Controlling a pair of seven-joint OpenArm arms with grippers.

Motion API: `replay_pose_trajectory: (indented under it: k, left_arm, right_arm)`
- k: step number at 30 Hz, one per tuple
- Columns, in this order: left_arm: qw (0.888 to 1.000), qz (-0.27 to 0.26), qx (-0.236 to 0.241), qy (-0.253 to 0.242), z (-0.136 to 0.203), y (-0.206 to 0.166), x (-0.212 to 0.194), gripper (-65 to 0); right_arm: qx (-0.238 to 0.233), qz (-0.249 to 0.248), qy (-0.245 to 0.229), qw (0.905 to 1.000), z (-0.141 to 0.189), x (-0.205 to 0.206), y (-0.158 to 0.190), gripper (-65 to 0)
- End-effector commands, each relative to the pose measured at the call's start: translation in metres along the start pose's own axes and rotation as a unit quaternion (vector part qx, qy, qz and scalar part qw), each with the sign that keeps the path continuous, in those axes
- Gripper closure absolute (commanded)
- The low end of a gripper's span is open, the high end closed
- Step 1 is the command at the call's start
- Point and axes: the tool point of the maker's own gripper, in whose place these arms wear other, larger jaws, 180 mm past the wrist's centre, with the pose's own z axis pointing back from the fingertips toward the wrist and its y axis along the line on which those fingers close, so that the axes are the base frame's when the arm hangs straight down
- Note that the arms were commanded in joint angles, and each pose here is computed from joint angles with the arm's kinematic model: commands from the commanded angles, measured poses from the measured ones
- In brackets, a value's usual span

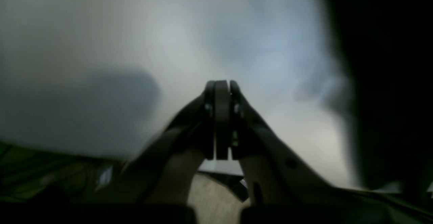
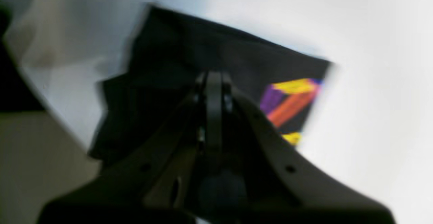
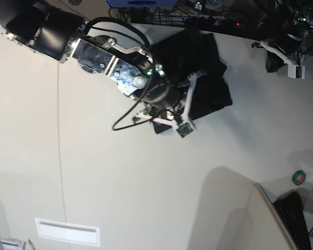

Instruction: Layout the t-shirt on the table in an organized manner, then fold the t-shirt properly

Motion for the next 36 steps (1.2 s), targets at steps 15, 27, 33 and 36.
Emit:
replay_pose_trajectory:
  k: [15, 27, 33, 36]
  left_arm:
    - [0.979, 0.116, -0.166, -0.029, 0.008, -0.084, 0.022, -62.7]
    - [0.964, 0.184, -0.188, 0.038, -0.055, -0.109, -0.006, -52.8]
    - [0.979, 0.12, -0.146, 0.078, -0.067, -0.094, -0.017, 0.0]
    - [0.981, 0.079, -0.134, 0.112, -0.075, -0.086, -0.013, 0.0]
  right_arm:
    - [-0.06, -0.071, 0.028, 0.9952, 0.026, -0.057, -0.099, 0.0]
    - [-0.096, -0.104, 0.028, 0.9895, 0.038, -0.07, -0.136, 0.0]
    - [-0.13, -0.139, 0.022, 0.9815, 0.049, -0.075, -0.165, 0.0]
    - [-0.142, -0.149, 0.019, 0.9784, 0.052, -0.075, -0.176, 0.0]
